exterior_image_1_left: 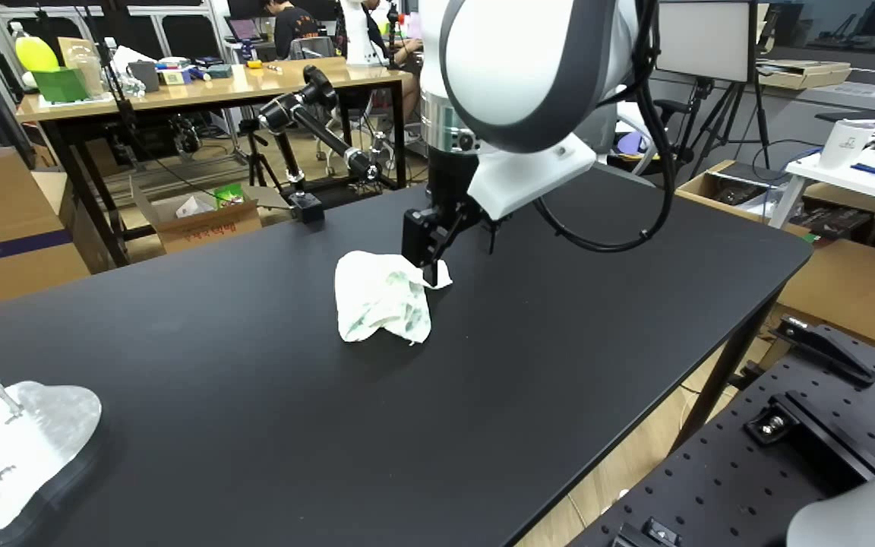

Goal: Hang the towel on the black bar

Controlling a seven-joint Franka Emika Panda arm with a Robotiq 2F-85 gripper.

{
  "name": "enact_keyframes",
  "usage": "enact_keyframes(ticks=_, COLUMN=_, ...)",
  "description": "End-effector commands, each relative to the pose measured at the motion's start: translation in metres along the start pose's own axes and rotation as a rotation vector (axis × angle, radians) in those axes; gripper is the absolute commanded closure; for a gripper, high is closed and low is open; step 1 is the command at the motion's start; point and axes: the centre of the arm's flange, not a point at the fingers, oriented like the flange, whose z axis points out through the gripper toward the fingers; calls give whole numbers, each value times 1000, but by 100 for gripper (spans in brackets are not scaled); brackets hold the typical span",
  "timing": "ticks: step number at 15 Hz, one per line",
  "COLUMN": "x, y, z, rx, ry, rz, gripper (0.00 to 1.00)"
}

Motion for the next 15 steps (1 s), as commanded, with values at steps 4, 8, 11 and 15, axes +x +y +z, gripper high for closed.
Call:
enact_keyframes(ticks=4, x=13, y=-17, z=44, rx=4, ry=66, rz=-7, gripper=0)
enact_keyframes(ticks=8, x=21, y=-28, z=49, rx=20, ry=85, rz=-33, gripper=0)
enact_keyframes(ticks=11, x=24, y=-43, z=56, rx=41, ry=86, rz=-45, gripper=0)
enact_keyframes(ticks=15, x=27, y=-55, z=64, rx=54, ry=79, rz=-48, gripper=26)
